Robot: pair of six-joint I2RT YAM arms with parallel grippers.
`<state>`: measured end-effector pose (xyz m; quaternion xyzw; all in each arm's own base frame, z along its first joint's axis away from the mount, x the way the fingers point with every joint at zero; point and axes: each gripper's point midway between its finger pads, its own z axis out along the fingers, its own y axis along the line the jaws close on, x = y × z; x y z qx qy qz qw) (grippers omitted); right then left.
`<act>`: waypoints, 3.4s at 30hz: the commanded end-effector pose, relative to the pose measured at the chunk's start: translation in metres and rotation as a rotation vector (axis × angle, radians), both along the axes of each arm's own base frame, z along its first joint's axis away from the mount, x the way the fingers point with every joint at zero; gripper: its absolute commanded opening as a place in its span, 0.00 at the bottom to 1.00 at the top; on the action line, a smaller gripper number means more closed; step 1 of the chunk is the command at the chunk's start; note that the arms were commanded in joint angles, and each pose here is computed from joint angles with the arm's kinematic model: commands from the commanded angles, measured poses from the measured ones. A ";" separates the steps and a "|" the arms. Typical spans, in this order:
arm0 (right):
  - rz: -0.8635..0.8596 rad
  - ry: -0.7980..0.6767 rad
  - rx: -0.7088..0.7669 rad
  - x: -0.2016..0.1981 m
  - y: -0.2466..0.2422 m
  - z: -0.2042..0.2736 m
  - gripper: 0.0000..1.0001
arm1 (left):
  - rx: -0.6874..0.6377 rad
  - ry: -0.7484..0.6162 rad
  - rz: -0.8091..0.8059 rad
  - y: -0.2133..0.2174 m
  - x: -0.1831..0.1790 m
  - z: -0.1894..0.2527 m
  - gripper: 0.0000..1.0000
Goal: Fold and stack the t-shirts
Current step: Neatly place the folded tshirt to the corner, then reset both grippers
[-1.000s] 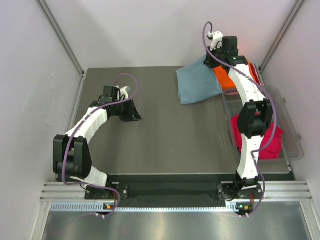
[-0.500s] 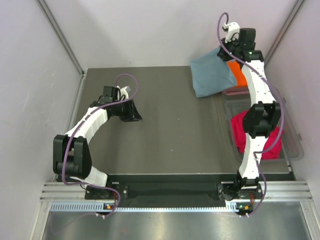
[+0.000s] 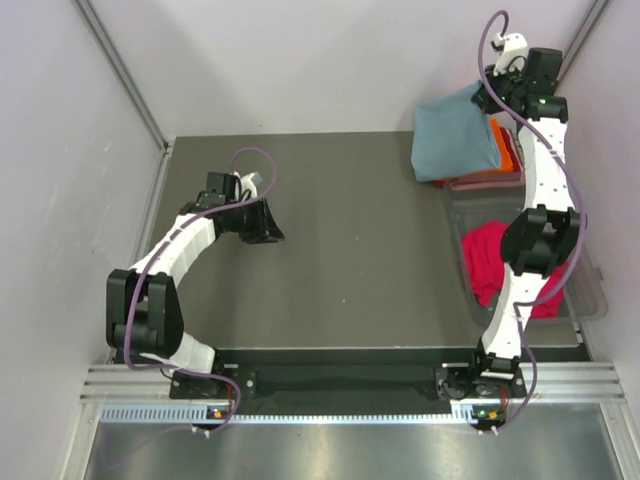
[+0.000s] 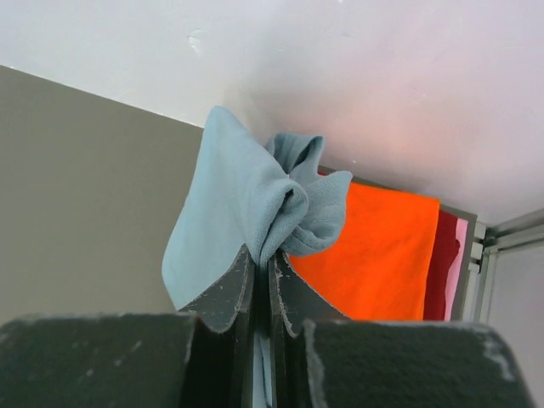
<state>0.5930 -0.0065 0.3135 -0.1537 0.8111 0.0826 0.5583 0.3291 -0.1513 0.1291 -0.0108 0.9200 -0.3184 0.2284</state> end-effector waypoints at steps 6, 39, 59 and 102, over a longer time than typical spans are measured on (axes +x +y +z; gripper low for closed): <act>0.003 -0.225 0.023 0.006 -0.022 0.076 0.00 | -0.007 -0.018 -0.018 -0.001 0.003 0.007 0.33; -0.433 -0.370 0.197 0.110 -0.170 -0.029 0.47 | -0.055 0.027 -0.026 -0.010 0.011 0.000 0.37; -0.200 0.232 0.407 -0.192 0.094 -0.006 1.00 | -0.222 -0.499 -0.017 -0.022 0.035 0.167 0.41; -0.126 0.093 0.508 -0.339 0.108 -0.021 1.00 | -0.174 -0.630 -0.010 -0.002 -0.049 0.188 0.99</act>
